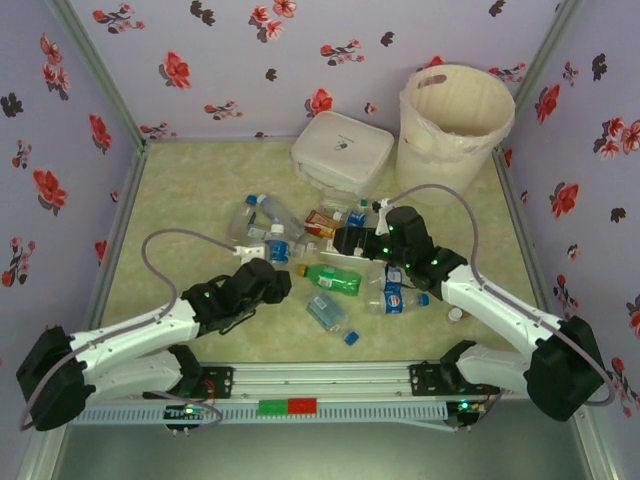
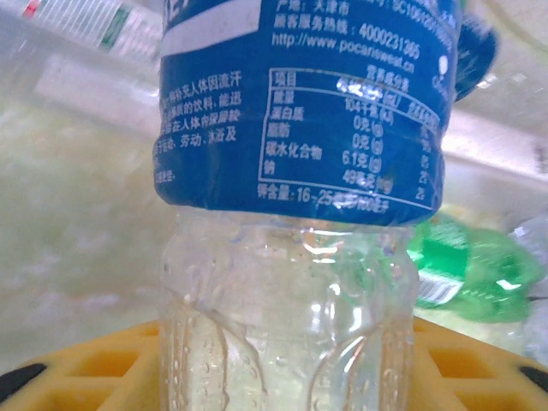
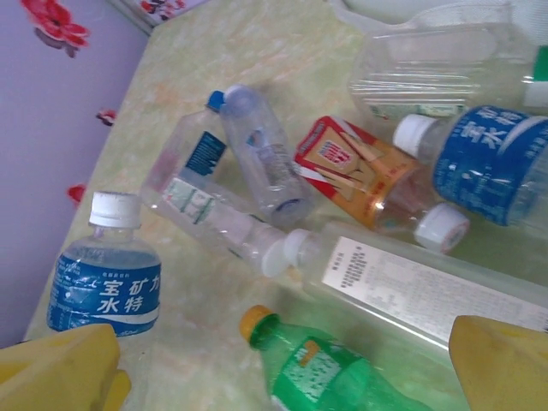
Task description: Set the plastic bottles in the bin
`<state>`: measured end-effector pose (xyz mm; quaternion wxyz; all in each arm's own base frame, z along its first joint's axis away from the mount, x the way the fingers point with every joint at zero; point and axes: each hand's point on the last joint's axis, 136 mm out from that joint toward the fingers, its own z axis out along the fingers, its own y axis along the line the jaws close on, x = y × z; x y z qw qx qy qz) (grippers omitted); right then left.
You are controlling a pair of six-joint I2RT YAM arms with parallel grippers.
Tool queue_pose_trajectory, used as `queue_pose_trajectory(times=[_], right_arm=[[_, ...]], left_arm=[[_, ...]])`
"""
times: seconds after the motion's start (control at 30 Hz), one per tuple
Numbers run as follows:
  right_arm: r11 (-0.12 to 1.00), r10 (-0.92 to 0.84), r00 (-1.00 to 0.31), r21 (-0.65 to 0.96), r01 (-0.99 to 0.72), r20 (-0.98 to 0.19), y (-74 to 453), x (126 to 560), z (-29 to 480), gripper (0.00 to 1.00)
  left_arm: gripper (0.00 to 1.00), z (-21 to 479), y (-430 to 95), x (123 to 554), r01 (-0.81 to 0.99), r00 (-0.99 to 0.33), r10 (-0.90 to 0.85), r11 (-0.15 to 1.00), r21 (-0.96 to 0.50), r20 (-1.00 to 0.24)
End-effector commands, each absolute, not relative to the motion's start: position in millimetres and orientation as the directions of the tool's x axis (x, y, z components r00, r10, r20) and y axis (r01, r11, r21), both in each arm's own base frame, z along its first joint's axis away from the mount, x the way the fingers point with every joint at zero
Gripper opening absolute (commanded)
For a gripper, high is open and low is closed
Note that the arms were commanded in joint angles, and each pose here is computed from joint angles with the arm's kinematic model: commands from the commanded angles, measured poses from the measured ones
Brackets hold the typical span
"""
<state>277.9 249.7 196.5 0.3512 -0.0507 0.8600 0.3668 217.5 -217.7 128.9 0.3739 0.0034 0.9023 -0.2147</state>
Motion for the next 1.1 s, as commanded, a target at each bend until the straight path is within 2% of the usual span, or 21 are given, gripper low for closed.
queue_pose_trajectory(times=[0.0, 0.23, 0.53, 0.67, 0.77, 0.8, 0.87, 0.9, 0.93, 1.07], right_arm=[[0.622, 0.204, -0.728, 0.661, -0.420, -0.654, 273.4, 278.2, 236.0, 1.00], [0.540, 0.218, -0.730, 0.704, -0.462, -0.647, 295.9, 276.8, 251.1, 0.98], [0.561, 0.201, -0.769, 0.715, -0.418, -0.607, 308.3, 285.6, 220.2, 0.94], [0.562, 0.207, -0.769, 0.717, -0.413, -0.605, 308.5, 286.9, 216.7, 0.82], [0.562, 0.208, -0.768, 0.716, -0.414, -0.606, 308.4, 287.1, 217.3, 0.66], [0.563, 0.209, -0.765, 0.715, -0.414, -0.609, 308.0, 287.4, 217.7, 0.60], [0.568, 0.211, -0.758, 0.709, -0.419, -0.617, 306.9, 288.8, 219.3, 0.54], [0.577, 0.208, -0.753, 0.700, -0.421, -0.624, 305.9, 289.6, 219.8, 0.53], [0.595, 0.203, -0.746, 0.685, -0.420, -0.634, 303.4, 291.7, 219.9, 0.52], [0.671, 0.189, -0.729, 0.629, -0.393, -0.658, 289.3, 304.3, 220.3, 0.49]], left_arm=[[0.40, 173.0, -247.0, 235.5, 0.292, -0.622, -0.182, 0.849, -0.441, -0.762], [0.41, 199.1, -305.8, 244.8, 0.464, -0.584, -0.175, 0.730, -0.502, -0.793], [0.42, 216.1, -341.4, 242.3, 0.577, -0.544, -0.134, 0.656, -0.486, -0.828], [0.44, 213.2, -344.0, 237.8, 0.591, -0.549, -0.117, 0.646, -0.483, -0.828], [0.46, 209.4, -343.5, 235.8, 0.586, -0.559, -0.115, 0.646, -0.489, -0.821], [0.50, 208.8, -342.9, 235.7, 0.583, -0.561, -0.116, 0.647, -0.491, -0.820], [0.66, 207.5, -342.0, 235.1, 0.581, -0.564, -0.115, 0.649, -0.492, -0.818], [0.80, 207.1, -342.0, 234.9, 0.580, -0.566, -0.113, 0.649, -0.492, -0.817], [0.87, 206.8, -341.7, 234.7, 0.581, -0.566, -0.108, 0.651, -0.488, -0.817], [0.99, 200.8, -339.0, 234.4, 0.579, -0.569, -0.072, 0.673, -0.461, -0.819]])
